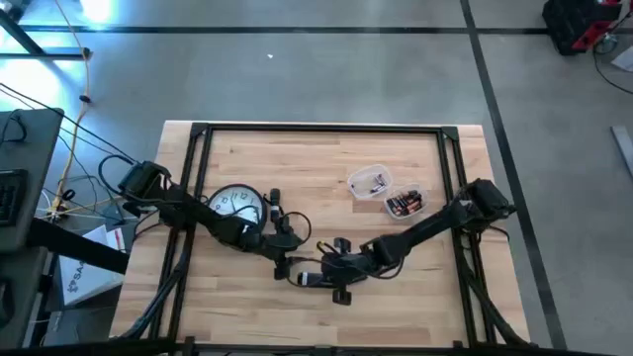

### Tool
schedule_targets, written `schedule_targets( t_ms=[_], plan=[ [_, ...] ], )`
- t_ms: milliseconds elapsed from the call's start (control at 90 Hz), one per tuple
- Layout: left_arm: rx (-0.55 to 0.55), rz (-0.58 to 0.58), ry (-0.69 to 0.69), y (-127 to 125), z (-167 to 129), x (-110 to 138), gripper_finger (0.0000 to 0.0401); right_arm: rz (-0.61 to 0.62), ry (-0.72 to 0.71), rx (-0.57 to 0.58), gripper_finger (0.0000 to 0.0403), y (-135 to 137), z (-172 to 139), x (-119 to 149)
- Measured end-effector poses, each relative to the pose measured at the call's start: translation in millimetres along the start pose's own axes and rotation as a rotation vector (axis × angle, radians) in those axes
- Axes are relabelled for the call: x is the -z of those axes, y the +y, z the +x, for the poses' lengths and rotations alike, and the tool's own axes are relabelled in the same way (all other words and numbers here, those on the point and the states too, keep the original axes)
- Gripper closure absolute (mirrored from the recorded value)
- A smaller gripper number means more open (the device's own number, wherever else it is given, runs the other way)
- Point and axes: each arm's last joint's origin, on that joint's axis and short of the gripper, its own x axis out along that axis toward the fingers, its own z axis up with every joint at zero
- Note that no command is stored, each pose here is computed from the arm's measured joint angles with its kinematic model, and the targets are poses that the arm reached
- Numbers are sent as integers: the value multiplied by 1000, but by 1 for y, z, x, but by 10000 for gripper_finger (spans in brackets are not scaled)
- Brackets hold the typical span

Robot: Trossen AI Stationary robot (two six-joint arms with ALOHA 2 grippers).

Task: Insert battery
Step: Insert the silver battery into the black remote control battery compartment

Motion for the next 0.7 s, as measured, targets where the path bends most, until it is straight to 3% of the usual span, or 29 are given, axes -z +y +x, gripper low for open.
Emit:
schedule_targets(
  t_ms=[700],
  plan=[
    [0, -1, -3, 0, 0, 0, 190, -26, 102, 7, 403, -7, 7, 9]
  ],
)
